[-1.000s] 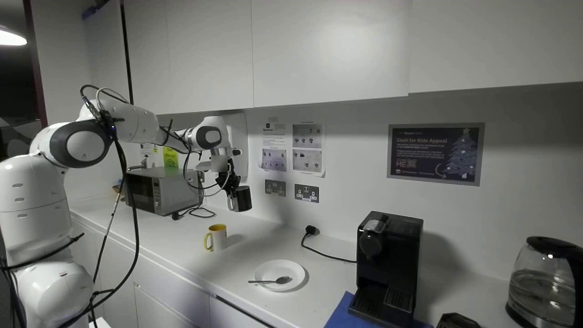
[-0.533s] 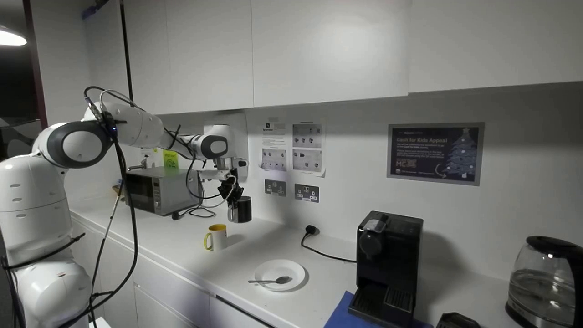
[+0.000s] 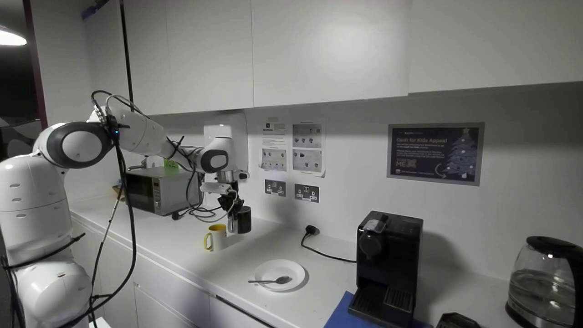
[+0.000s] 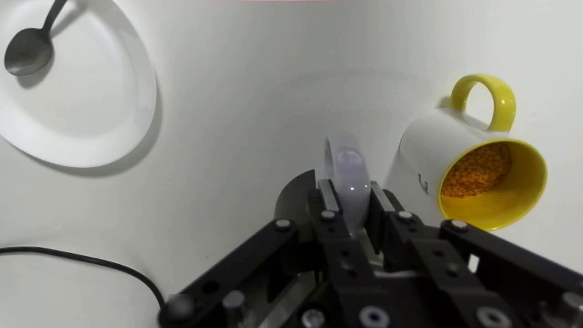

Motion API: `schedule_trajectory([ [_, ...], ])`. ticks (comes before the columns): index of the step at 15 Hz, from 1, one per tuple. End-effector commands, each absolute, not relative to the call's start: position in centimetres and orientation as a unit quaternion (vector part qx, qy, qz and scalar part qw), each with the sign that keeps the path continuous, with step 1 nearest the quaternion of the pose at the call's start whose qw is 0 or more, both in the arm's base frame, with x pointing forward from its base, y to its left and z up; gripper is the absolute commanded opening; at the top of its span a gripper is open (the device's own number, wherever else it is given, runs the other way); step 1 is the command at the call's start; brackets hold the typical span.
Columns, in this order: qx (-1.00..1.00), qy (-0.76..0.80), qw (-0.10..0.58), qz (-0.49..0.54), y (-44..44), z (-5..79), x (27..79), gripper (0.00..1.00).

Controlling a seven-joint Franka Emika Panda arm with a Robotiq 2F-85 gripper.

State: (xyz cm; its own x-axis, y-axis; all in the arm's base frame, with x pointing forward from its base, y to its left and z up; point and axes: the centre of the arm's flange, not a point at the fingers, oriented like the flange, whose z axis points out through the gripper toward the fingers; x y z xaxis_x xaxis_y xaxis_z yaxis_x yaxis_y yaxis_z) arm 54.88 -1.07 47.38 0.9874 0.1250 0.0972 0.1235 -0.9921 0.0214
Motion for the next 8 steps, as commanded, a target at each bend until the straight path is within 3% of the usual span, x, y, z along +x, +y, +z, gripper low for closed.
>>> schedule_trajectory([
  [1,0.994,0.082,0.008,0.07,-1.5,46.6,53.5,0.05],
  [8,0.994,0.091,0.019,0.055,-1.9,44.1,53.5,0.05],
])
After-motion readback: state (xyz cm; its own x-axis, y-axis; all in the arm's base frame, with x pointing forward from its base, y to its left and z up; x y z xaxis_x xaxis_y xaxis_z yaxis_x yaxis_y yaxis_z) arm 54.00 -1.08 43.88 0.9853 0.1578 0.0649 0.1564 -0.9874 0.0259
